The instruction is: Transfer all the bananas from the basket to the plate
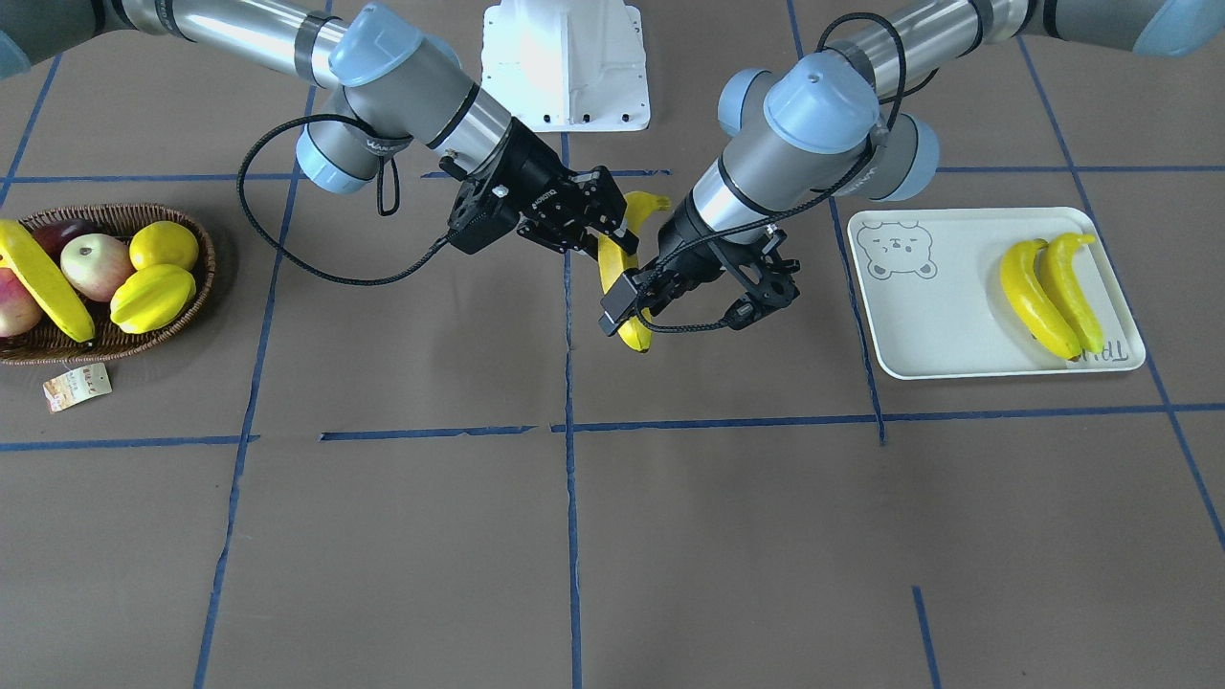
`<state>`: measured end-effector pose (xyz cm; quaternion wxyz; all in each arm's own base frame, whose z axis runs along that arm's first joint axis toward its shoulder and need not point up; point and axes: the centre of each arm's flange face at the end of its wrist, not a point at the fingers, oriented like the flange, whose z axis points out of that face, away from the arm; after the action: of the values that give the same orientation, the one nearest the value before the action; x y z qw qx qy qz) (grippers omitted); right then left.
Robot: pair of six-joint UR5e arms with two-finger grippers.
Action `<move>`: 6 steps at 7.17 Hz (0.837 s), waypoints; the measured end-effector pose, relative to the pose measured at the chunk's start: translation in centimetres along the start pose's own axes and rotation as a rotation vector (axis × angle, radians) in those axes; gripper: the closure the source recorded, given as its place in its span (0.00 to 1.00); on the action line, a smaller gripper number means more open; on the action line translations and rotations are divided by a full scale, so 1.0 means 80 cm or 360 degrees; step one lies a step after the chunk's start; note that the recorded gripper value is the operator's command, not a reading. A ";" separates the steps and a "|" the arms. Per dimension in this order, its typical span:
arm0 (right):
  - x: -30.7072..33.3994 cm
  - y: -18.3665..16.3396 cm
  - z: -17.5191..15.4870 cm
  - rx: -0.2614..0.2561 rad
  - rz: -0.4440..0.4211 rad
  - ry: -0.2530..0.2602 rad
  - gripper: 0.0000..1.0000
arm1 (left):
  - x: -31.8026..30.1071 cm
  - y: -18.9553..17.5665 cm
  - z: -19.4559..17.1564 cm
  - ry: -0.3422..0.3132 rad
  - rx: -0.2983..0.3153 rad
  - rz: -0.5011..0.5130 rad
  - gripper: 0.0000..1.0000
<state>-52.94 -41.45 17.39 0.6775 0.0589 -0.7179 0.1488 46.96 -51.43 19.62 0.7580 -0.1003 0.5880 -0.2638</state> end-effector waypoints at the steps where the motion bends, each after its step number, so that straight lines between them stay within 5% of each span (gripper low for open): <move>1: 0.000 0.000 0.000 0.0000 0.0000 0.0001 0.95 | 0.001 0.001 0.000 0.0001 -0.0002 0.0001 0.36; 6: 0.000 0.000 0.000 0.0000 0.0000 0.0001 0.95 | 0.000 0.002 0.001 -0.0001 -0.0004 -0.0001 0.41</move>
<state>-52.97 -41.43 17.40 0.6777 0.0588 -0.7177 0.1488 47.11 -51.33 19.62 0.7580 -0.1014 0.5880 -0.2633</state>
